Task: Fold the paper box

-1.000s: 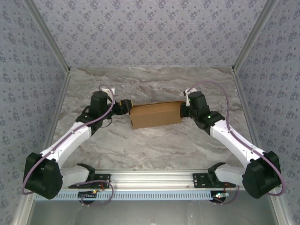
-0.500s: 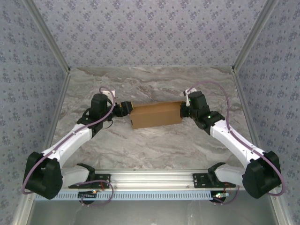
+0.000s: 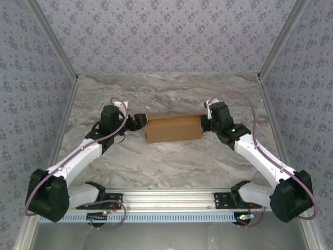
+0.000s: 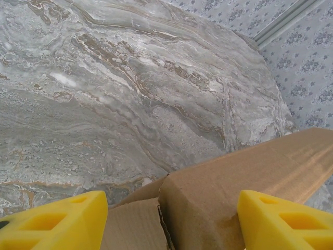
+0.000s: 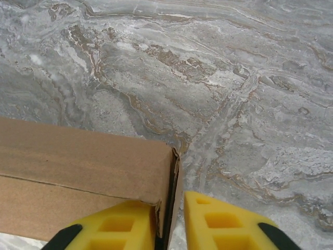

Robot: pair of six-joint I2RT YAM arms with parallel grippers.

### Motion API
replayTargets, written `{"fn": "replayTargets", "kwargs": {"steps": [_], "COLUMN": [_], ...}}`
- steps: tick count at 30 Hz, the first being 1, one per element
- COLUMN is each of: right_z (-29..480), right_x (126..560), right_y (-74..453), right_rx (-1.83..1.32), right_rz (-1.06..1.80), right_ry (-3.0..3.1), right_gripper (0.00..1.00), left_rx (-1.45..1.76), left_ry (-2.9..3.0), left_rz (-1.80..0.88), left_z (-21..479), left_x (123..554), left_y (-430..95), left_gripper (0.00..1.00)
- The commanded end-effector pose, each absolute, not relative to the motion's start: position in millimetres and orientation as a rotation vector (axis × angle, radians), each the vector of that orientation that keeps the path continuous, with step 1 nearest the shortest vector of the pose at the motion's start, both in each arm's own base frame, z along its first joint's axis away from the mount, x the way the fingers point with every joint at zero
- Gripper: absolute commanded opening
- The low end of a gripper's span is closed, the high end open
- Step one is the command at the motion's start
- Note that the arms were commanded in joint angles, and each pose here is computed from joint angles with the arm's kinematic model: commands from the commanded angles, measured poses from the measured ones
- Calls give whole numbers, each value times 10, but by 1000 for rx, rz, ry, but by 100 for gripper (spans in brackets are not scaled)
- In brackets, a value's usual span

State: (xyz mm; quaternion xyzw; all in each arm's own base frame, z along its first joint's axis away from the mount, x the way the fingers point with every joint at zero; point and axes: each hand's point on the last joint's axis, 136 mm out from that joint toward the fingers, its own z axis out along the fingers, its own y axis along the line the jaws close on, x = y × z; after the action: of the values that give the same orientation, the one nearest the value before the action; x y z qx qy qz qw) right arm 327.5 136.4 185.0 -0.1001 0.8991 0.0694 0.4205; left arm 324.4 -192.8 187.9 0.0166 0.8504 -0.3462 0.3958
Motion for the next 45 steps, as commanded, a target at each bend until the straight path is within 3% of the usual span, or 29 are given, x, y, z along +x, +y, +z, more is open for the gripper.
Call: {"fn": "replayTargets", "kwargs": {"steps": [1, 19, 22, 32, 45], "right_z": [1888, 2181, 2270, 2525, 2311], "right_x": [3188, 3224, 3222, 3308, 3660], "right_y": [1400, 1422, 1412, 1331, 1249], "right_rx": [-291, -290, -294, -263, -133], "right_rz": [184, 194, 187, 224, 506], "right_ry": [2281, 2234, 2216, 2179, 2309], "right_gripper": [26, 55, 64, 67, 65], "left_rx": [38, 62, 65, 71, 79], "left_ry": [2239, 2256, 2257, 2255, 2251], "left_rz": [-867, -883, -882, -883, -888], "left_z": [1625, 1563, 1562, 1572, 1598], "left_x": [3157, 3145, 3141, 3138, 3140], "left_y": [-1911, -1996, -2000, -2011, -2035], "left_gripper": [66, 66, 66, 65, 65]}}
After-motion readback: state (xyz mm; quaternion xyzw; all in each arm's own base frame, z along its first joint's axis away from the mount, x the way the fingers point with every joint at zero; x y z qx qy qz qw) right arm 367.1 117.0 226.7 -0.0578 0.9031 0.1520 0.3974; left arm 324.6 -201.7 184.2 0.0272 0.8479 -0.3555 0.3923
